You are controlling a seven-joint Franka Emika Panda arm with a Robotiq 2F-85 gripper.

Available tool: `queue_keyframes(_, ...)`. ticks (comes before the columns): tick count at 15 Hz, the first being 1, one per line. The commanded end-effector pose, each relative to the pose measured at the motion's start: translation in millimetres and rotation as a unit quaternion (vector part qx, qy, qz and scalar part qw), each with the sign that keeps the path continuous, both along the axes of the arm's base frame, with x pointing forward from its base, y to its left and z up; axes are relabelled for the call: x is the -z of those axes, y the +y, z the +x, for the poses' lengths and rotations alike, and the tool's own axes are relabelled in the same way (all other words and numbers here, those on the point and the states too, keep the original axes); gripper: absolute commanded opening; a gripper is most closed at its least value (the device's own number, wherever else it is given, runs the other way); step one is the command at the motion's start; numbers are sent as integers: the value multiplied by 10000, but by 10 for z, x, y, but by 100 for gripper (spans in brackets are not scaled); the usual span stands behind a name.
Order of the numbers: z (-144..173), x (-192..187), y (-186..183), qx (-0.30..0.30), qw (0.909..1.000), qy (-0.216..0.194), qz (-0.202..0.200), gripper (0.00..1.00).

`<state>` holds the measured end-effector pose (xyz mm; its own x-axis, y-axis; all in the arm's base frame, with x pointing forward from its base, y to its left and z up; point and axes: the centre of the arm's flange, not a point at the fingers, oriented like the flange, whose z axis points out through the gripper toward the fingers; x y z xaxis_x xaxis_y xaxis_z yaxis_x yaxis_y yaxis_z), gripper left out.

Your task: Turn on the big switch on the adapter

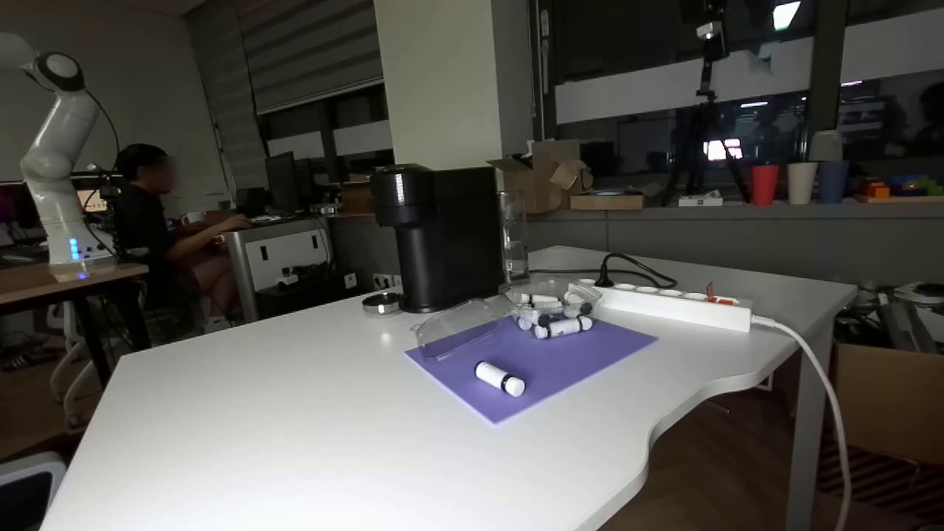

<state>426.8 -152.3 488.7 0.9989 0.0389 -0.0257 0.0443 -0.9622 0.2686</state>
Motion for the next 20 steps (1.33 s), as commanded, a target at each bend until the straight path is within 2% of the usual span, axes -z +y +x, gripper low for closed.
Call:
queue_keyframes(1, 326, 307, -451, -565, 9980, 2, -297, 74)
queue_keyframes(3, 512, 502, -657, -834, 9959, -31, -338, 59)
queue_keyframes(6, 744, 737, -904, -1207, 9926, 58, -121, 38)
queue_keyframes(11, 948, 1083, -1094, -1652, 9855, 339, 180, 4)
queue_keyframes(13, 938, 1241, -1161, -1744, 9830, 534, 217, 0)
queue_keyframes(15, 882, 1405, -1240, -1725, 9823, 678, 255, 0)
queue_keyframes(17, 794, 1583, -1332, -1462, 9851, 856, 298, 0)
queue_keyframes(18, 769, 1531, -1206, -1635, 9835, 714, 304, 0)
queue_keyframes(20, 749, 1612, -1243, -1609, 9834, 765, 330, 0)
